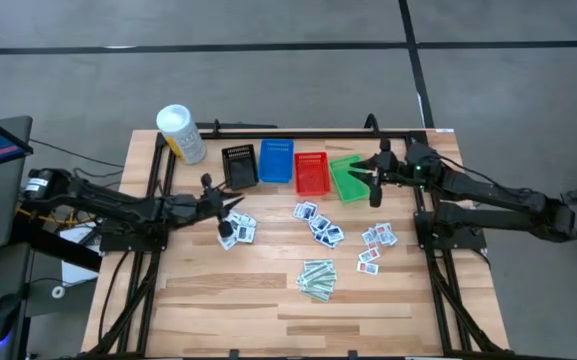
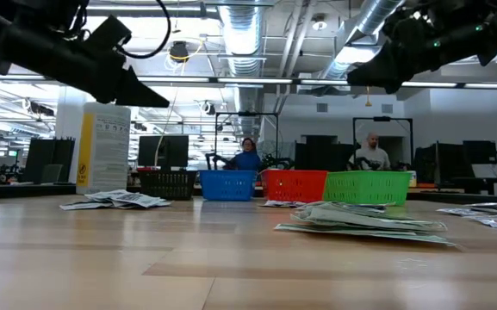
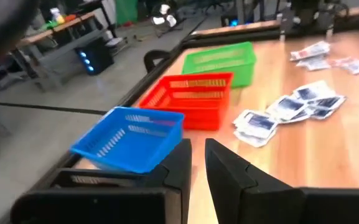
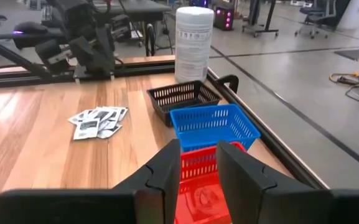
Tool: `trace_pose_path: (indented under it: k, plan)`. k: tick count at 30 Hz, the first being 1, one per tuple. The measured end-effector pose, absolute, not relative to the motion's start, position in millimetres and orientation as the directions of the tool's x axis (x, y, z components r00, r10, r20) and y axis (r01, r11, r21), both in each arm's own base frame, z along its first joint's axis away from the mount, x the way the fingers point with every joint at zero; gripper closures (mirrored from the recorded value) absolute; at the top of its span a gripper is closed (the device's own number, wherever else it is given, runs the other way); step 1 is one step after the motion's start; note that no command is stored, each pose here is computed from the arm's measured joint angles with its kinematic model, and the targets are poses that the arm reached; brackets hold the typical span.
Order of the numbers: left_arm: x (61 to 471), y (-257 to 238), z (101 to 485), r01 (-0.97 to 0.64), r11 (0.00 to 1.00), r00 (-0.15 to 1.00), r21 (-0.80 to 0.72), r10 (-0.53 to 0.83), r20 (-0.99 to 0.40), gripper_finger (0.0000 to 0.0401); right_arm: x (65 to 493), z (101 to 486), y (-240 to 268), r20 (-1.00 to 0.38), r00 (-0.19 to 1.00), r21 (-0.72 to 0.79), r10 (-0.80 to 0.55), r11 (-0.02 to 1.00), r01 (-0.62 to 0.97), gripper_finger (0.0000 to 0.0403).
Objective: Pick & Place First Aid Supplies
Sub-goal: Put the gray pad into the black bin
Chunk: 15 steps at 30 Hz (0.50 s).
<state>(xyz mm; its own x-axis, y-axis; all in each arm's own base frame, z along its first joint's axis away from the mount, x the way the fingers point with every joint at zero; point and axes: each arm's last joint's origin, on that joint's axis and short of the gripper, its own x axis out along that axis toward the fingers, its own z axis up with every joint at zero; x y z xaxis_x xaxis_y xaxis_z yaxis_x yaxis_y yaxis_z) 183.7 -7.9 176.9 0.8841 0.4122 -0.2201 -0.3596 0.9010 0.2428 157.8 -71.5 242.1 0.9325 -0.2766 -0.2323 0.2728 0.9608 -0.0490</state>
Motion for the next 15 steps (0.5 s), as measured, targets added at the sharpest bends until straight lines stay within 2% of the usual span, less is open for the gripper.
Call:
trace_pose_path:
  k: [7,11,15]
  plan:
    - [185,-13,176,-0.25,0.959,0.931,0.131,0.276,-0.238,0.0348,158,242,-72,-0.235,0.932,-0.048,-0.276,0.961,0.273,0.0305]
    - [185,-17,173,-0.196,0.973,0.938,0.123,0.222,-0.267,0.0324,158,242,-72,-0.235,0.932,-0.047,-0.276,0.961,0.273,0.0305]
    - [181,-19,164,-0.184,0.975,0.908,0.122,0.216,-0.359,0.0291,158,241,-71,-0.238,0.931,-0.046,-0.275,0.961,0.272,0.0305]
